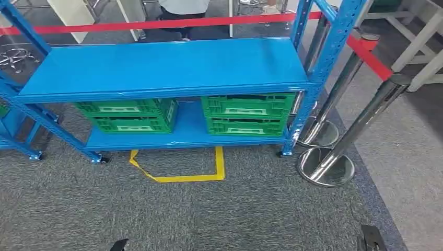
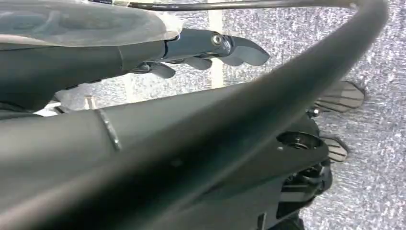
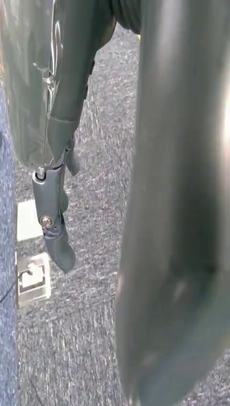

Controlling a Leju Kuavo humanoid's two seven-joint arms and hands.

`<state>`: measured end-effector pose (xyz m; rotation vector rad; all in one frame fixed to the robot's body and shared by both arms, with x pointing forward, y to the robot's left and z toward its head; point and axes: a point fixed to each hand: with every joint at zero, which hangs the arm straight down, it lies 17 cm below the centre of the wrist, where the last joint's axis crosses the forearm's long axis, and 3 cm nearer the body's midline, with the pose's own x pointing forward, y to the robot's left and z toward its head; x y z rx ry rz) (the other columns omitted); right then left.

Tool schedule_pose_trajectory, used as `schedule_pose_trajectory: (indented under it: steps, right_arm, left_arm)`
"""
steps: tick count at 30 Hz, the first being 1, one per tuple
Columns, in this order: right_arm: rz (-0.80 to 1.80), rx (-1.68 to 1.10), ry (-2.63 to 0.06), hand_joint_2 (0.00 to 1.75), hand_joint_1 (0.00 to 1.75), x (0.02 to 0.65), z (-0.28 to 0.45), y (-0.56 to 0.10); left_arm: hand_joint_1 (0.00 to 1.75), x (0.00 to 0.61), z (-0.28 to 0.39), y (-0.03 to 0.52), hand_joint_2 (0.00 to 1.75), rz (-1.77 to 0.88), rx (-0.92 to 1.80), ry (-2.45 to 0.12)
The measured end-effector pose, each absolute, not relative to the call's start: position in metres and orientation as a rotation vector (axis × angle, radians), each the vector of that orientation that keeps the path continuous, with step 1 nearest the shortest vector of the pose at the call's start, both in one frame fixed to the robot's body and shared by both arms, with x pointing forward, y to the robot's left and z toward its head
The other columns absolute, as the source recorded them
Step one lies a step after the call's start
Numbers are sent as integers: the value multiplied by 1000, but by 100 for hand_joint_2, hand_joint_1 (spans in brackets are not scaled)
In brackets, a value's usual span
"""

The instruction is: Take the parts from the cabinet and place them on the table.

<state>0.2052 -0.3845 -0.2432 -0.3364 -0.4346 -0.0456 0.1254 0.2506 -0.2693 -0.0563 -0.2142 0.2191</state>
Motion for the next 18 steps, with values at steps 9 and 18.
schedule_pose_trajectory:
  steps: [9,18]
  right_arm:
    - [-49,-335,-433,0,0,205,-243,-384]
    - [-57,-318,-414,175,0,202,-245,-382]
  left_arm:
    - [0,127,-269,250,175,218,-59,-223]
    - [0,129,-268,247,175,204,-75,-232]
